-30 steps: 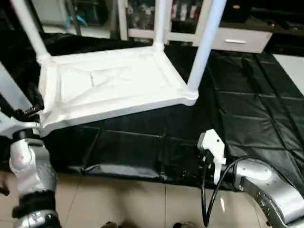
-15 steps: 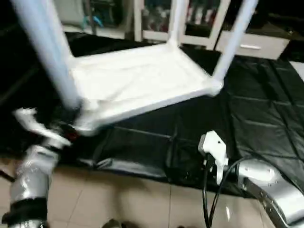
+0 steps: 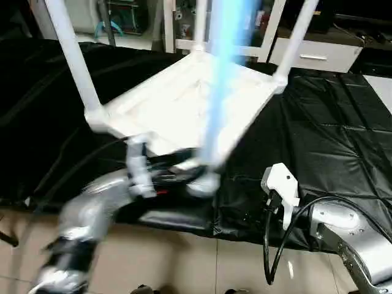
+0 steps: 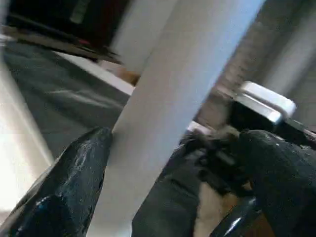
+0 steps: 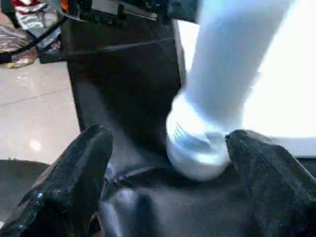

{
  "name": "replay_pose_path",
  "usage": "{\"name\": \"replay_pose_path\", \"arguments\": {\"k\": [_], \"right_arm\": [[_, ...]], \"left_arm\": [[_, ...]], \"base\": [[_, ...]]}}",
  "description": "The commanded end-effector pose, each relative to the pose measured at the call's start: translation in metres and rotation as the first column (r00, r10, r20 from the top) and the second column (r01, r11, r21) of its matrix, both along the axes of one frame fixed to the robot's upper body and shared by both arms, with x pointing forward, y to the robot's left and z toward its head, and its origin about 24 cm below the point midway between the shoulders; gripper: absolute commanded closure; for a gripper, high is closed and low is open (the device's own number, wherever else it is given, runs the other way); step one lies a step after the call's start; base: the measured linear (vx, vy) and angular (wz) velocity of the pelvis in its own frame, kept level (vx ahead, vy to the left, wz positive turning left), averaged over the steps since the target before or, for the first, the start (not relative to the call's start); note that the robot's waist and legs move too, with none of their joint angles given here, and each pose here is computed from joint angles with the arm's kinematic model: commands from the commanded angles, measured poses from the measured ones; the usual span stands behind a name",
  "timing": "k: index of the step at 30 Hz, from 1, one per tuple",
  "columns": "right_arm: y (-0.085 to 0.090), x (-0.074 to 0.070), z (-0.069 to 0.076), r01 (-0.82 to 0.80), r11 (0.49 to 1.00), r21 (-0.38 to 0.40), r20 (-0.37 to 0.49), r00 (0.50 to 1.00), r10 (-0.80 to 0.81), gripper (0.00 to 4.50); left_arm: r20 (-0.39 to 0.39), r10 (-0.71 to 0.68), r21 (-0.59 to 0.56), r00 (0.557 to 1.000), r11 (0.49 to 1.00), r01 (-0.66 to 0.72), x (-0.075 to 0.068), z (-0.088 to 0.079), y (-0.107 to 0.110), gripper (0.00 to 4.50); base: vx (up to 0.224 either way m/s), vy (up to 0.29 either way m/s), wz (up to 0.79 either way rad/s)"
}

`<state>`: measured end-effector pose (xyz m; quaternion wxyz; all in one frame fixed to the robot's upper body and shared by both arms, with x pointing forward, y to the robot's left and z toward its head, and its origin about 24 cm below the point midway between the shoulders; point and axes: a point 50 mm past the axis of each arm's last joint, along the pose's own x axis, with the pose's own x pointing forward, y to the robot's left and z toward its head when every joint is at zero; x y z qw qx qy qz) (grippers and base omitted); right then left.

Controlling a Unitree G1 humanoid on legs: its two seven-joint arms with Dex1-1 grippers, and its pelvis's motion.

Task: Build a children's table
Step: Rotate table base

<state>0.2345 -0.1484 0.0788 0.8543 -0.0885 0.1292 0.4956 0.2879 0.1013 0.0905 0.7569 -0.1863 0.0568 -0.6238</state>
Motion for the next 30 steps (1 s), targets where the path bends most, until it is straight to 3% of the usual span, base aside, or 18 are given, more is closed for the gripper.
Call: {"name": "replay_pose_path", "arguments": {"k": [1, 7, 11, 15, 17, 19, 20, 21, 22, 23, 24, 25, 27, 30], "right_arm": [[-0.006, 0.000, 0.005, 0.020, 1.000, -0.013, 0.028, 0.999, -0.019, 0.46], [-0.013, -0.006, 0.007, 0.038, 0.999, -0.021, 0.032, 0.999, -0.038, 0.46], [-0.017, -0.009, 0.008, 0.050, 0.998, -0.026, 0.034, 0.998, -0.049, 0.46], [-0.021, -0.011, 0.009, 0.059, 0.998, -0.027, 0.035, 0.998, -0.058, 0.46], [-0.022, -0.015, 0.008, 0.051, 0.998, -0.032, 0.025, 0.998, -0.050, 0.46], [-0.022, -0.016, 0.007, 0.045, 0.998, -0.034, 0.021, 0.999, -0.045, 0.46], [-0.022, -0.018, 0.006, 0.034, 0.999, -0.041, 0.012, 0.999, -0.033, 0.46], [-0.022, -0.018, 0.006, 0.034, 0.999, -0.041, 0.012, 0.999, -0.033, 0.46], [-0.022, -0.019, 0.005, 0.024, 0.999, -0.048, 0.005, 1.000, -0.023, 0.46], [-0.022, -0.019, 0.005, 0.022, 0.999, -0.049, 0.005, 1.000, -0.022, 0.46], [-0.022, -0.019, 0.005, 0.018, 0.999, -0.050, 0.003, 1.000, -0.018, 0.46], [-0.022, -0.019, 0.005, 0.018, 0.999, -0.050, 0.003, 1.000, -0.018, 0.46], [-0.021, -0.018, 0.006, 0.010, 0.999, -0.049, 0.001, 1.000, -0.010, 0.46], [-0.019, -0.019, 0.007, -0.010, 0.999, -0.045, -0.008, 1.000, 0.009, 0.46]], "left_arm": [[0.035, -0.104, 0.045, 0.994, 0.994, 0.102, -0.003, -0.001, -0.025, 0.03], [0.125, -0.139, 0.135, 0.982, 0.983, 0.122, 0.003, -0.006, -0.063, 0.03], [0.224, -0.012, 0.190, 0.974, 0.981, -0.032, 0.019, -0.005, -0.070, 0.03], [0.277, 0.003, 0.248, 0.961, 0.966, -0.075, 0.032, -0.002, -0.051, 0.03], [0.243, -0.149, 0.374, 0.958, 0.926, 0.050, 0.030, -0.008, -0.028, 0.03], [0.226, -0.192, 0.416, 0.955, 0.905, 0.084, 0.029, -0.011, -0.022, 0.03], [0.218, -0.252, 0.505, 0.943, 0.856, 0.112, 0.030, -0.015, -0.012, 0.03], [0.218, -0.252, 0.505, 0.943, 0.856, 0.112, 0.030, -0.015, -0.012, 0.03], [0.212, -0.302, 0.591, 0.929, 0.797, 0.124, 0.031, -0.020, -0.004, 0.03], [0.211, -0.309, 0.604, 0.927, 0.787, 0.125, 0.031, -0.021, -0.003, 0.03], [0.216, -0.320, 0.654, 0.922, 0.749, 0.107, 0.034, -0.024, 0.002, 0.03], [0.216, -0.320, 0.654, 0.922, 0.749, 0.107, 0.034, -0.024, 0.002, 0.03], [0.251, -0.293, 0.713, 0.922, 0.701, 0.029, 0.042, -0.026, 0.008, 0.03], [0.293, -0.235, 0.728, 0.927, 0.683, -0.057, 0.050, -0.027, 0.009, 0.03]], "base": [[0.000, 0.000, 0.00], [0.000, 0.000, 0.00], [0.000, 0.000, 0.00], [0.000, 0.000, 0.00], [0.000, 0.000, 0.00], [0.000, 0.000, 0.00], [0.000, 0.000, 0.00], [0.000, 0.000, 0.00], [0.000, 0.000, 0.00], [0.000, 0.000, 0.00], [0.000, 0.000, 0.00], [0.000, 0.000, 0.00], [0.000, 0.000, 0.00], [0.000, 0.000, 0.00]]}}
